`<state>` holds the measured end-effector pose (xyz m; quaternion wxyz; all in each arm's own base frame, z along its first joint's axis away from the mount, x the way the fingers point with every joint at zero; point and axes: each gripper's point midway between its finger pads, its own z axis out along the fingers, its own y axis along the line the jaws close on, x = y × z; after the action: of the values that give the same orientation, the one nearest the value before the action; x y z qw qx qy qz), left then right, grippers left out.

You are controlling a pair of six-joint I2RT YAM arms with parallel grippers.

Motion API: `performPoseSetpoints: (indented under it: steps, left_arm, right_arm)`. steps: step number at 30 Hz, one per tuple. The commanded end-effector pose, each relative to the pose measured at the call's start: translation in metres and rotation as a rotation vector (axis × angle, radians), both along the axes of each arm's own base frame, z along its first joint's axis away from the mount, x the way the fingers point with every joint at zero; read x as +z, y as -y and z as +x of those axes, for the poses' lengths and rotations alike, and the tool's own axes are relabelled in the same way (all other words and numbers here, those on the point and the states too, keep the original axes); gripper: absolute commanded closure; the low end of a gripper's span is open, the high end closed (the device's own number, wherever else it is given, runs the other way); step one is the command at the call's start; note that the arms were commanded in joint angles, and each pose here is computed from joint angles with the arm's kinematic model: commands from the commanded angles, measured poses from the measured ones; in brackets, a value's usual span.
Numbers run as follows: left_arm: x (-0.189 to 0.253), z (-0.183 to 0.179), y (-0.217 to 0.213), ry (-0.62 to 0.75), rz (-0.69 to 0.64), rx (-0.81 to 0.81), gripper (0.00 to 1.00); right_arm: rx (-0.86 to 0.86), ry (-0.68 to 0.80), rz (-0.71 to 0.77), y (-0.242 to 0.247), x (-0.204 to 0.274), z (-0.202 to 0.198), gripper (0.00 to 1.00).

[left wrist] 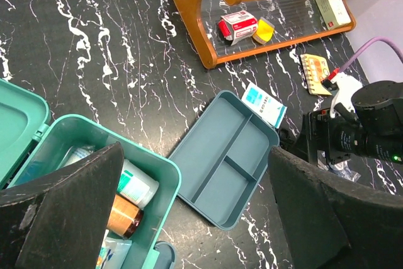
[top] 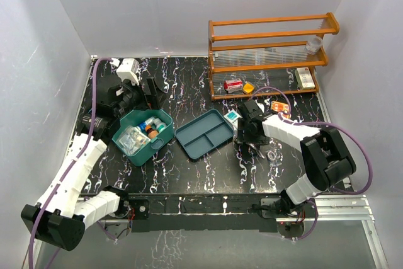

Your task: Organize the medicine kit

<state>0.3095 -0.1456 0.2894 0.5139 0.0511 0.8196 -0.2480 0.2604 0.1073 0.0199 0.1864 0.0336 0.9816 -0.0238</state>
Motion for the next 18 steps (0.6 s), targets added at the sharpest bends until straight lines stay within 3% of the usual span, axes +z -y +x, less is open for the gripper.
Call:
performPoseSetpoints:
  steps: [1,7,12,15,18]
  left_arm:
    - [0.008,-0.004,0.002,0.034,-0.015,-0.024,0.04]
    - [0.009,-0.007,0.003,0.036,-0.032,-0.025,0.04]
    - [0.008,-0.008,0.002,0.049,-0.048,-0.014,0.04]
    - [0.008,-0.003,-0.004,0.07,-0.051,0.031,0.04]
    - [0.011,0.001,-0.006,0.089,-0.052,0.048,0.04]
  right_arm:
    - [0.033,-0.008,0.026,-0.005,-0.011,-0.001,0.37]
    - [0.022,-0.045,0.077,-0.012,-0.016,-0.01,0.57]
    - [0.006,-0.071,0.163,-0.03,-0.008,-0.023,0.66]
    - [0.017,-0.039,0.159,-0.032,0.0,-0.021,0.66]
    - [0.019,0.014,0.061,-0.018,0.004,-0.006,0.6]
